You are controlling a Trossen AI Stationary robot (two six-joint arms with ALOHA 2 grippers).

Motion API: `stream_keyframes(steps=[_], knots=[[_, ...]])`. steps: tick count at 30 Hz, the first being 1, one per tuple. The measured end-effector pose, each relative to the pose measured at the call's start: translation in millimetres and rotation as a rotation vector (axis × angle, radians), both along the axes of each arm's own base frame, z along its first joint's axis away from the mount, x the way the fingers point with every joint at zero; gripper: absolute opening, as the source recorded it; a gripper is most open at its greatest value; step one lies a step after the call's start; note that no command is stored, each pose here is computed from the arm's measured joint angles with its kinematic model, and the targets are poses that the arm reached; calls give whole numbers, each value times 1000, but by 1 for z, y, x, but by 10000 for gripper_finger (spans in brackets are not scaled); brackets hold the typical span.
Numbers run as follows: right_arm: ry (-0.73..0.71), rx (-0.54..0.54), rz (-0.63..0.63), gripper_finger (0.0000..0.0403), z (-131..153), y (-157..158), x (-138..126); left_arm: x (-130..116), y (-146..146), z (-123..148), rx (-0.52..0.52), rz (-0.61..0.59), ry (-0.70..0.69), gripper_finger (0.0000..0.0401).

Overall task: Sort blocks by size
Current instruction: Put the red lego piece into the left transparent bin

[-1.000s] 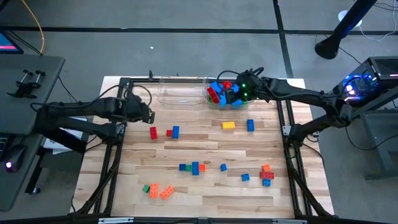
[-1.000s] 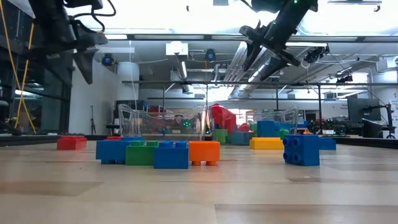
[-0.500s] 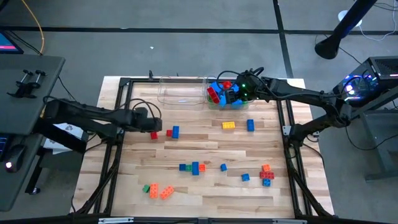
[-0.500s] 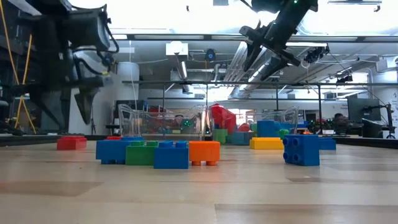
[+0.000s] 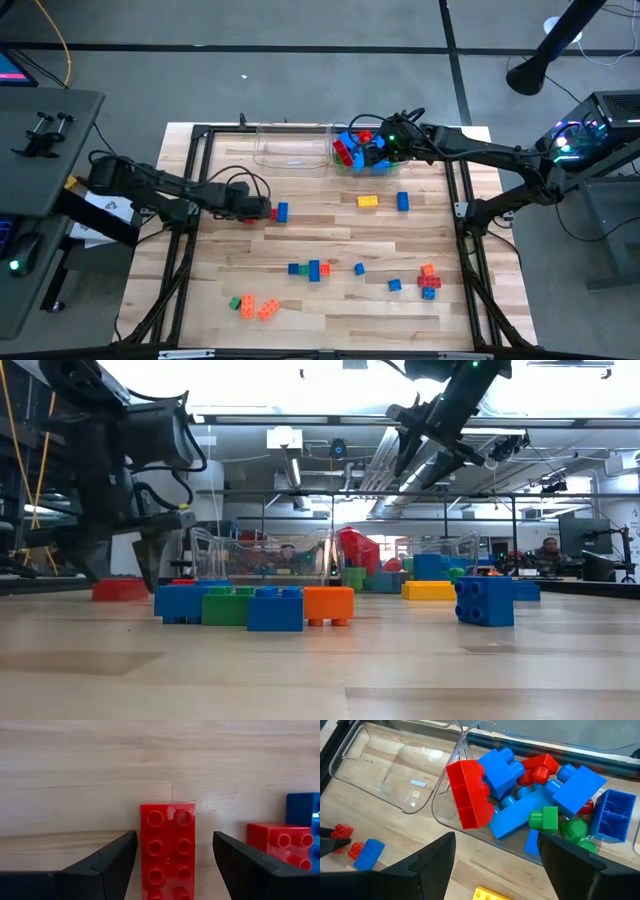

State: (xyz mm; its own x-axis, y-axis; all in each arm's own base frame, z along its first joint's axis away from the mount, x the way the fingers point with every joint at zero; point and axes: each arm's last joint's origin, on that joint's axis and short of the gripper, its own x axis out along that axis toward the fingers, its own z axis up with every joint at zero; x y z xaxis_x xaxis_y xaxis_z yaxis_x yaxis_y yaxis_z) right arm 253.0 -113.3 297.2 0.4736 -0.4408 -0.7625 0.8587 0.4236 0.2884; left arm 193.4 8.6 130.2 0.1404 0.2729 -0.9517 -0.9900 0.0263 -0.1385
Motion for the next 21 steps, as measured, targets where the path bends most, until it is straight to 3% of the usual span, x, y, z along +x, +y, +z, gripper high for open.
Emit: stream_keyframes(steps=[7,13,15,17,21], knots=[[17,-3,-3,277,-1,0,-1,0,-2,-7,8,-129,81,235],[28,2,-3,277,-2,1,-2,-3,-2,0,6,-191,63,102],[22,14,7,277,-2,1,-2,-4,-1,6,-3,-227,22,99],[-2,52,36,277,-1,2,0,-2,0,23,6,-279,-67,99],[-77,117,129,277,1,14,8,2,4,78,127,-443,-271,99]])
